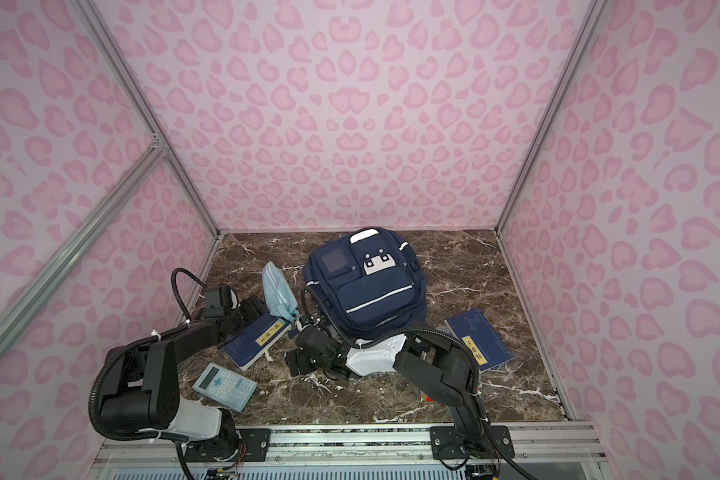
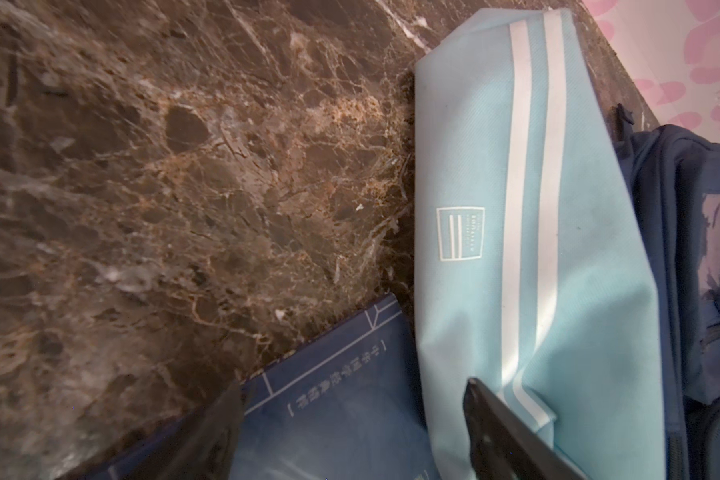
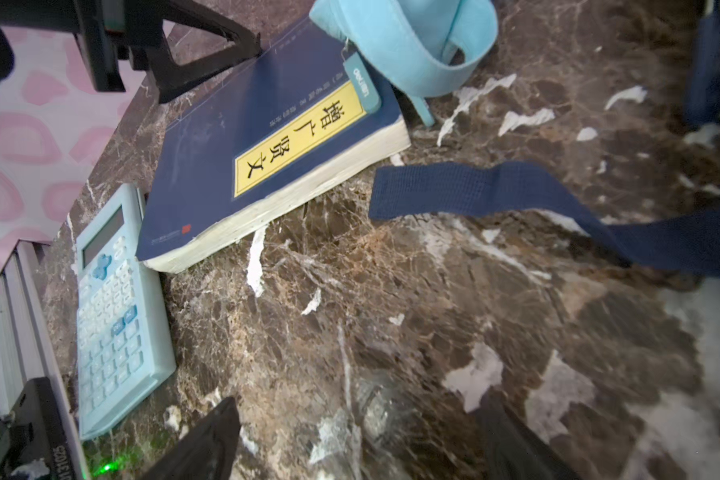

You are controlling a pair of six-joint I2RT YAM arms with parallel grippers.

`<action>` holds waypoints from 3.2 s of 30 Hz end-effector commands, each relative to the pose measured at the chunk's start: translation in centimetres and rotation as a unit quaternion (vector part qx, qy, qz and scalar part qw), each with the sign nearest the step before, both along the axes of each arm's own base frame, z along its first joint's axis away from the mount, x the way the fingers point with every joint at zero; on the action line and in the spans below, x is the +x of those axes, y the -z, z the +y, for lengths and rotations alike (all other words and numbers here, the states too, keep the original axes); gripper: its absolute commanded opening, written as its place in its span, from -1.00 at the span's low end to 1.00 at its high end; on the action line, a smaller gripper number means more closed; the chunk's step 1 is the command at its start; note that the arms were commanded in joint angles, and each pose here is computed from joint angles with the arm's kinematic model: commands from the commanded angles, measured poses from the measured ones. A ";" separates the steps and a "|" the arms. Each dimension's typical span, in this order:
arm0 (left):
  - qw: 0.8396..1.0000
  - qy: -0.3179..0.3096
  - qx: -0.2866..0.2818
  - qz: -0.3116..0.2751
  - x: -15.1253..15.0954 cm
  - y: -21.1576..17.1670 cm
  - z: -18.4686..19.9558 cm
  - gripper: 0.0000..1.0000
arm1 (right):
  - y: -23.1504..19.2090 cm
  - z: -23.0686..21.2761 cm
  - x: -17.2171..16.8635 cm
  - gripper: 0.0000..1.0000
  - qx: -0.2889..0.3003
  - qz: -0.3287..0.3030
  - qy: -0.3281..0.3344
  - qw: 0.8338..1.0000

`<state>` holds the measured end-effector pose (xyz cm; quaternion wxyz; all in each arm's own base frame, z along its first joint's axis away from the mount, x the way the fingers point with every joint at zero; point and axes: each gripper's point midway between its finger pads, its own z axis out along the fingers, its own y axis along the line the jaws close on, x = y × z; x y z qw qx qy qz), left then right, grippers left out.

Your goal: Pack the student bag

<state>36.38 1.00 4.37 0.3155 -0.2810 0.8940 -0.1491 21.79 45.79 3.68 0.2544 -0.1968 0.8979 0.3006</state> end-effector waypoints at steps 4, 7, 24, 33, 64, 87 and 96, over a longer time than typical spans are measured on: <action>0.998 -0.013 0.009 0.053 0.2 1.1 0.9 0.70 | 0.2 1.8 0.2 0.79 0.019 0.009 -0.005 1.000; 0.998 -0.004 -0.021 0.053 -0.3 2.1 -0.2 0.71 | -0.3 2.4 0.5 0.78 0.025 0.005 -0.005 1.000; 0.998 0.011 0.009 0.064 -1.5 2.6 -1.8 0.80 | 0.1 2.5 1.8 0.84 0.049 0.027 -0.002 0.998; 0.996 0.051 -0.065 0.020 -5.7 0.5 -5.5 0.72 | 1.4 0.5 3.5 0.59 0.055 0.057 0.048 0.996; 0.990 0.133 0.006 0.038 -11.7 1.6 -10.1 0.52 | 0.9 -4.0 -3.2 0.68 0.046 0.132 0.057 0.989; 0.988 0.152 -0.029 0.028 -12.8 1.4 -11.1 0.37 | 0.7 -2.4 -0.9 -0.99 0.088 0.120 0.049 0.988; 0.986 0.160 -0.034 -0.011 -12.7 -0.6 -11.2 0.42 | -5.4 -3.1 -2.1 -1.00 0.130 0.076 -0.007 0.989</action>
